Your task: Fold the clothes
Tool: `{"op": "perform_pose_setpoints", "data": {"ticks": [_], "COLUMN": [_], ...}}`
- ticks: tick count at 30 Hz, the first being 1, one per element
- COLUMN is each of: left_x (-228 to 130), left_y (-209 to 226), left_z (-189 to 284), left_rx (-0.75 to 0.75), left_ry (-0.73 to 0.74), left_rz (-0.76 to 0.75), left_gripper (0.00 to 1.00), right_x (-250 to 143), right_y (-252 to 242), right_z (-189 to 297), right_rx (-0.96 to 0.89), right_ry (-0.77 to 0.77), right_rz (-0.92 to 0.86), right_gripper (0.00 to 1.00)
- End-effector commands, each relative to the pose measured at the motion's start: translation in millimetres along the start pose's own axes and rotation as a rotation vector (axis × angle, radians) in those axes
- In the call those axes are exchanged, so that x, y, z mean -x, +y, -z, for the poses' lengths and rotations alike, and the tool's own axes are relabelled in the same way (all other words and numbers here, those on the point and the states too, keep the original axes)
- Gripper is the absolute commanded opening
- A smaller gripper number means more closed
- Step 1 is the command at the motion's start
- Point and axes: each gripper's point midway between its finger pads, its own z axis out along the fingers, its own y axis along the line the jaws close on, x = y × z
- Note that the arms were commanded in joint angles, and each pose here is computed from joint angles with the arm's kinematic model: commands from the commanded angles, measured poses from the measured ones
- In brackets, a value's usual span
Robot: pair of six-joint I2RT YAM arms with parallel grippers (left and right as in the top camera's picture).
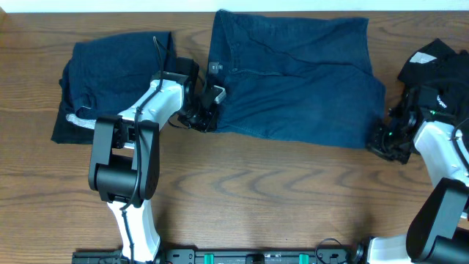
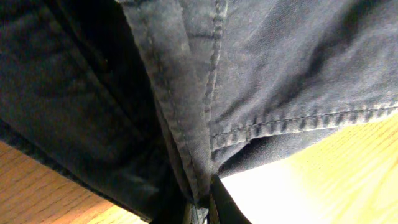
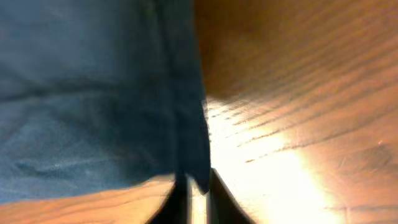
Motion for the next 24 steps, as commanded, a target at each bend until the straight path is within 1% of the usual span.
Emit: {"op": "perform_pose_setpoints", "data": {"ticks": [1, 4, 7, 11, 14, 16, 19, 20, 22, 24], "left_x": [-5, -3, 1, 2, 1, 2, 2, 2, 1, 1], "left_y": [7, 5, 3, 2, 2, 2, 2, 1, 1, 1], "left_z": [-4, 1, 8, 12, 12, 12, 12, 12, 12, 11], "left_rx": [0.014, 0.018, 0.024, 0.026, 0.025, 0.025, 0.024, 0.024, 0.024, 0.023], "left_ry": [0.019, 0.006, -0.014, -0.021, -0.017, -0.018, -0.018, -0.017, -0.017, -0.014], "left_rz": [0.034, 0.052, 0.043, 0.04, 0.041, 0.041, 0.041, 0.041, 0.041, 0.042], "left_gripper": [0.08, 0.08, 0.08, 0.08, 0.09, 0.08, 0.09, 0.22, 0.38, 0.49], "right_x": [9, 22, 34, 26, 21, 22, 23, 23, 23, 23], "right_y": [3, 12, 17, 14, 10, 11, 24, 29, 32, 35], "right_z": [4, 18, 32, 27, 18, 12, 6, 5, 4, 3], "right_rx": [0.001, 0.029, 0.036, 0.029, 0.027, 0.036, 0.113, 0.14, 0.148, 0.149], "right_ry": [-0.027, -0.052, -0.078, -0.053, -0.045, -0.059, -0.075, -0.078, -0.085, -0.091], "right_rz": [0.004, 0.016, 0.019, 0.015, 0.008, 0.011, 0.037, 0.061, 0.071, 0.094], "right_gripper": [0.66, 0.73, 0.76, 0.79, 0.79, 0.76, 0.73, 0.72, 0.72, 0.72]}}
